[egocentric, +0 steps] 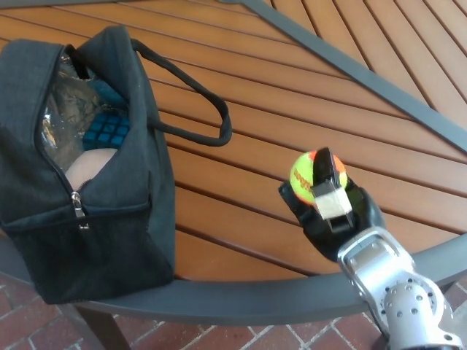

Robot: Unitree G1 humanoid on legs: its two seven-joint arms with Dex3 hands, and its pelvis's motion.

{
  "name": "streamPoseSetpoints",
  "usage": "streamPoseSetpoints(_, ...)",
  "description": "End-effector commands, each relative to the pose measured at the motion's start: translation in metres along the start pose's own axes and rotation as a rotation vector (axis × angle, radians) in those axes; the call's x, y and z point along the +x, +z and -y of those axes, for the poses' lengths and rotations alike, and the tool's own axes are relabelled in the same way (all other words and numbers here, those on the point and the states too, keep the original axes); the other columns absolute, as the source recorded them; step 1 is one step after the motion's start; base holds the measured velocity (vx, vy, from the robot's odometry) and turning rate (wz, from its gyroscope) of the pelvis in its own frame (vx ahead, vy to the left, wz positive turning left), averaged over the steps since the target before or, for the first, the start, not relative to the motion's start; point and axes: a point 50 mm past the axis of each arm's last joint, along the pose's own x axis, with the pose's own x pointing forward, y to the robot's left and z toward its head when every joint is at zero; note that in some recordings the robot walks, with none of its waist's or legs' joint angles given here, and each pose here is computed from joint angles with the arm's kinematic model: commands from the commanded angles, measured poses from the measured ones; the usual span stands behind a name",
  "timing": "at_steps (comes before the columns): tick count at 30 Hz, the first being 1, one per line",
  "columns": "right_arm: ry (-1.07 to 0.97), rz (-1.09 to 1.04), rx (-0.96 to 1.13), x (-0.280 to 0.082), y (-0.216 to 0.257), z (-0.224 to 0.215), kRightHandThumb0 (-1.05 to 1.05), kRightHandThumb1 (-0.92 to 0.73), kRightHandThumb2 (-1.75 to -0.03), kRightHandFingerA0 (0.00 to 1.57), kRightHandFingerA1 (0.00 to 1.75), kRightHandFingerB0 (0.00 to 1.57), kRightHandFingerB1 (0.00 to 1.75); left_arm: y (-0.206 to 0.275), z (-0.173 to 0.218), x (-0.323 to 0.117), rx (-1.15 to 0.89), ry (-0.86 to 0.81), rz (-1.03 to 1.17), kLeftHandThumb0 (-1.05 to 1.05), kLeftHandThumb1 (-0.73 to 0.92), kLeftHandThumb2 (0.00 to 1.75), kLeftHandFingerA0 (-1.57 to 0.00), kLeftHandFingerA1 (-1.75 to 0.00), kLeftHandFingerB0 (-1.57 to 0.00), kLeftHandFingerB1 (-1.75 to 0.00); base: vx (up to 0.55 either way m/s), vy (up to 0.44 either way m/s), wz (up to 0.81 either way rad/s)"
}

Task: Pick up a rubric cube, an apple, a tennis ball, a soft toy, a bottle from the table and put it into the lunch box one by one

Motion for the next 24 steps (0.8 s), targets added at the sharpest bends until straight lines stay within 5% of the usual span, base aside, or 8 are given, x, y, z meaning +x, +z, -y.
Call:
streamPoseSetpoints(1,0.522,-0.264,0.388,-0.033,-0.046,-0.201,-0.34,-0.71,-1.20,1.03,1.75,0.69,1.75,0.003,-0.013,0.002,0.077,0.013,0.046,-0.13,0.64,0.87,-1.12,-1.14,-0.98,-1.13,0.00,0.000,0.00)
streamPoseSetpoints(20,0.538,-0.210,0.263,-0.036,-0.037,-0.220,-0.32,-0.58,-1.36,1.02,1.75,0.70,1.75,0.002,-0.013,0.002,0.046,0.016,0.028,-0.11,0.63,0.90,-1.14,-1.14,-0.97,-1.14,0.00,0.000,0.00)
streamPoseSetpoints(21,0.549,-0.200,0.243,-0.039,-0.035,-0.227,-0.16,-0.69,-1.31,1.15,1.25,1.06,1.20,0.002,-0.012,0.002,0.056,0.014,0.032,-0.14,0.65,0.87,-1.14,-1.13,-0.99,-1.13,0.00,0.000,0.00)
streamPoseSetpoints(24,0.553,-0.196,0.234,-0.040,-0.033,-0.230,-0.16,-0.69,-1.31,1.15,1.25,1.06,1.20,0.002,-0.011,0.002,0.061,0.012,0.033,-0.14,0.65,0.87,-1.14,-1.13,-0.99,-1.13,0.00,0.000,0.00)
